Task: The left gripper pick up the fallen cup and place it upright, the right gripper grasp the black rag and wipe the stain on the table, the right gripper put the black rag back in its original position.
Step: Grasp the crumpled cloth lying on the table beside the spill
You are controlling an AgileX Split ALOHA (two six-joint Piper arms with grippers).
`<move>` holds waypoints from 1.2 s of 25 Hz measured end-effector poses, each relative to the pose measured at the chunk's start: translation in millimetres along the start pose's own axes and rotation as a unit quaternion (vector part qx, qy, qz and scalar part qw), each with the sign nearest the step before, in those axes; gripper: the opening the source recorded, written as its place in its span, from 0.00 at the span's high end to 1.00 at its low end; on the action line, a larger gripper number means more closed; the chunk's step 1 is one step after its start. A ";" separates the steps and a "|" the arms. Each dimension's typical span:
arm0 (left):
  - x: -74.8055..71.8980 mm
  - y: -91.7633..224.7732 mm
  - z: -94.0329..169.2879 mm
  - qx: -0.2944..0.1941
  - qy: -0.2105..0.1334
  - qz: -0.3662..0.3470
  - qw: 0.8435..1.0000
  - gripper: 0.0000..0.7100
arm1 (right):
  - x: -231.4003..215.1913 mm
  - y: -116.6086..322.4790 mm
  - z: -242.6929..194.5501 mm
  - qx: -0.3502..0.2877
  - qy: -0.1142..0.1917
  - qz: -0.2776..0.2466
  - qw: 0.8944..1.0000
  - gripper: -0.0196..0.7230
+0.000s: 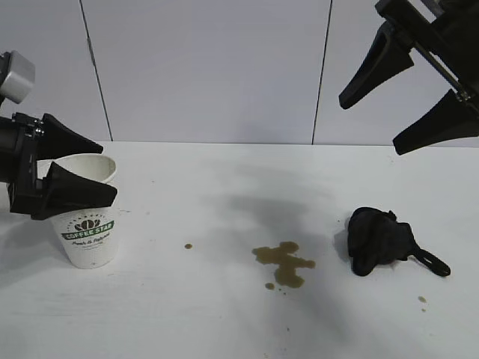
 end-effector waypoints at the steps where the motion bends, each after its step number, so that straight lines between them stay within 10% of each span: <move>1: 0.1 0.3 0.0 0.001 0.000 0.009 1.000 0.03 | 0.0 0.0 0.0 0.000 0.000 0.000 1.000 0.24; 22: -3.1 27.0 22.3 0.129 0.018 0.091 0.987 0.03 | -0.1 0.0 0.0 0.000 0.000 0.000 1.000 0.24; 27: 3.2 31.9 62.3 0.198 -0.004 0.114 0.973 0.03 | -0.4 0.1 0.0 0.000 0.002 0.001 1.000 0.24; 30: 14.1 29.7 93.4 0.241 -0.079 0.153 0.955 0.03 | -0.7 0.2 0.0 0.001 0.003 0.002 1.000 0.24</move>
Point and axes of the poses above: a point on each arm's last joint axis where the gripper is mounted, z pointing back along that axis away from the gripper, x along the wrist's bending axis when the last joint is at zero, y = z × x, the point moved 3 cm from there along -z, pointing out along that axis toward the gripper, and after that the axes turned 3 degrees about -z, right-handed, at the moved point
